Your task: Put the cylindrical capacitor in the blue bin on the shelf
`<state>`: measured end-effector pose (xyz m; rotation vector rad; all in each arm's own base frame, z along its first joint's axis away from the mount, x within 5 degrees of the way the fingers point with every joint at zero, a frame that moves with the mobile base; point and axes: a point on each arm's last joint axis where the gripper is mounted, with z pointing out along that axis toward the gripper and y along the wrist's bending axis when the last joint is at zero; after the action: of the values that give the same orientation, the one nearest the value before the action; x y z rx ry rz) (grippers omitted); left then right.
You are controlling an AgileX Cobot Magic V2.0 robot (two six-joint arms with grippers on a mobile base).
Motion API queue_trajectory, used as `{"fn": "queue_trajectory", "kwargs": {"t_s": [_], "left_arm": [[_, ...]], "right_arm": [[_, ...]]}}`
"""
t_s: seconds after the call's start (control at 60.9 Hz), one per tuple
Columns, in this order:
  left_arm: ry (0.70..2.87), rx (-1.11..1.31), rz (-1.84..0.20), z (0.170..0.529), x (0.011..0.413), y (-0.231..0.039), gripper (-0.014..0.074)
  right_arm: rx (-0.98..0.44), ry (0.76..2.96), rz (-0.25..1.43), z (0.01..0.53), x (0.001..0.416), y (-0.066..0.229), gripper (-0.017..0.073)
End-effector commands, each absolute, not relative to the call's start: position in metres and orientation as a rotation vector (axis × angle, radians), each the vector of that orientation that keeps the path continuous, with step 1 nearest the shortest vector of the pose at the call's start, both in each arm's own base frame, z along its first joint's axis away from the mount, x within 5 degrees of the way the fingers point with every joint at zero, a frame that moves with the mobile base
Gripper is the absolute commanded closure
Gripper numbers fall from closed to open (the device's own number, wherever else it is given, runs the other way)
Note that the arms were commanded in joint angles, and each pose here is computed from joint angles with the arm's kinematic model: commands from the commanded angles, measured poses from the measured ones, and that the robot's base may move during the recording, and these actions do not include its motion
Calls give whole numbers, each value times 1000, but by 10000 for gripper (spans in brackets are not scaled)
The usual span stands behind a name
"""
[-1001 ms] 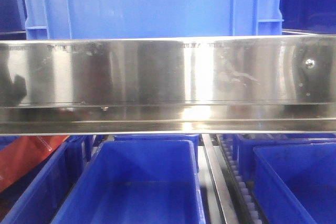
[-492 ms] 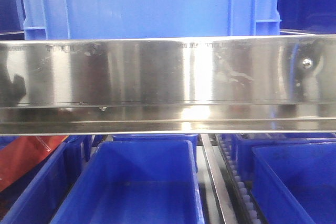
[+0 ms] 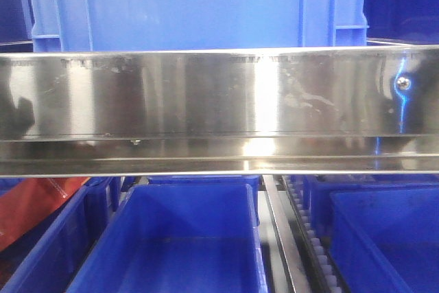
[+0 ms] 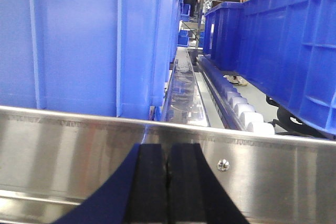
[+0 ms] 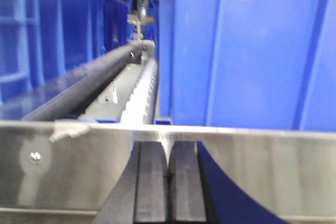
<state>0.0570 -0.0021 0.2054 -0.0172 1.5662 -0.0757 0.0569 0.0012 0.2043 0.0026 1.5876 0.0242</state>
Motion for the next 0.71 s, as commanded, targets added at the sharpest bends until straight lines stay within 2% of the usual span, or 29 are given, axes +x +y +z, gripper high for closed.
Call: {"fn": "queue_trajectory", "kwargs": {"t_s": [0.0, 0.689], "left_arm": [[1541, -19, -78, 208, 56, -2, 705], [1541, -19, -78, 208, 56, -2, 705]], "right_arm": [[31, 1562, 15, 206, 56, 0, 722], [32, 1566, 14, 206, 56, 0, 722]]}}
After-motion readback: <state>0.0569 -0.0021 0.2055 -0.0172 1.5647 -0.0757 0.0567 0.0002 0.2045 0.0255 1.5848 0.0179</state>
